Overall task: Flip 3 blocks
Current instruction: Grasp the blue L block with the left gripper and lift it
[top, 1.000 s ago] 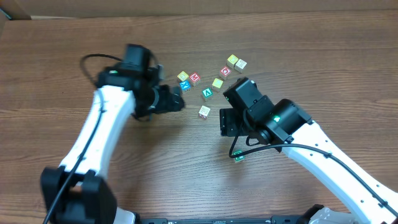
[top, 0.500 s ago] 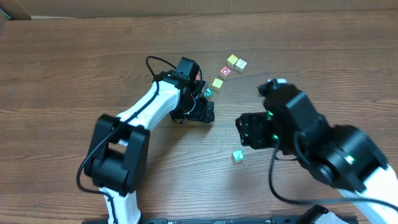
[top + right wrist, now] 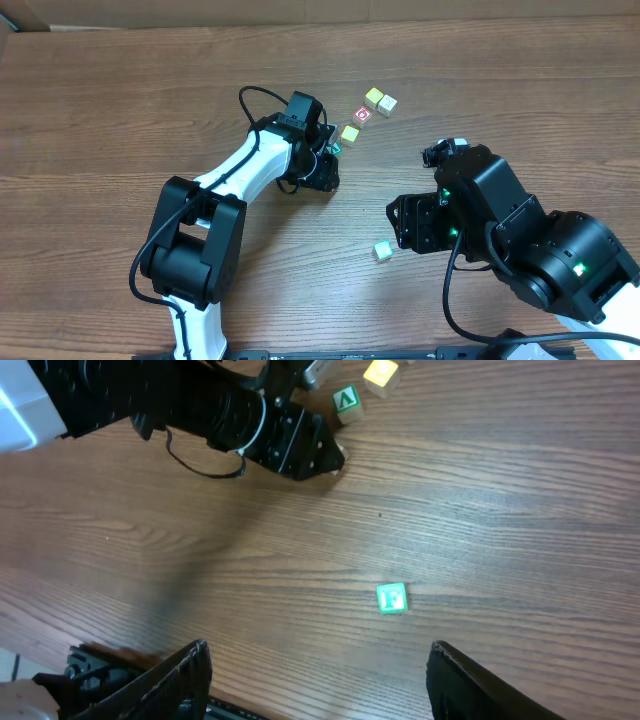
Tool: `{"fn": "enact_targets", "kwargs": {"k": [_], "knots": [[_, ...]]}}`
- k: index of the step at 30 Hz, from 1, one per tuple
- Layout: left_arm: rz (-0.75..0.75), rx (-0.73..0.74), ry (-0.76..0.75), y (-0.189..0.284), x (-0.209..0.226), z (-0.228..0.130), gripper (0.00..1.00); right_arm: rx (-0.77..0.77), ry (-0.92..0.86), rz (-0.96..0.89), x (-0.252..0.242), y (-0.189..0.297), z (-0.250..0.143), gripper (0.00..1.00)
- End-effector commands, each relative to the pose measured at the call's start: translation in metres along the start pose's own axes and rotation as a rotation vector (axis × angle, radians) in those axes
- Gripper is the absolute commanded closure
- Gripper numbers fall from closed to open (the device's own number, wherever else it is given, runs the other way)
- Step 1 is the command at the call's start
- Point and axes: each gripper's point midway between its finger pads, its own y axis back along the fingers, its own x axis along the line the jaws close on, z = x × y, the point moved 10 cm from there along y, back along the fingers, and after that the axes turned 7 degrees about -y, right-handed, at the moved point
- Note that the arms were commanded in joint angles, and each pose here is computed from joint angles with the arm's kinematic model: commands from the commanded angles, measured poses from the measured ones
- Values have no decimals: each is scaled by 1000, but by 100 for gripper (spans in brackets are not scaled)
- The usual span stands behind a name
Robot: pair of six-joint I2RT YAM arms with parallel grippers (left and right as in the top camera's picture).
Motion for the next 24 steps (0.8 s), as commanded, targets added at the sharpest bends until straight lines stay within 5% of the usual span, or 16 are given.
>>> {"fn": "enact_targets", "kwargs": {"k": [1,17,24], "knots": [[11,14,-10,-5,1,-1,61,-26,5,24,3,8,3,31],[15,13,47,-2,1,0,88,-23,5,22,3,8,3,31],[130,37,92,18,3,9,93,-22,5,21,3,8,3,30]]}}
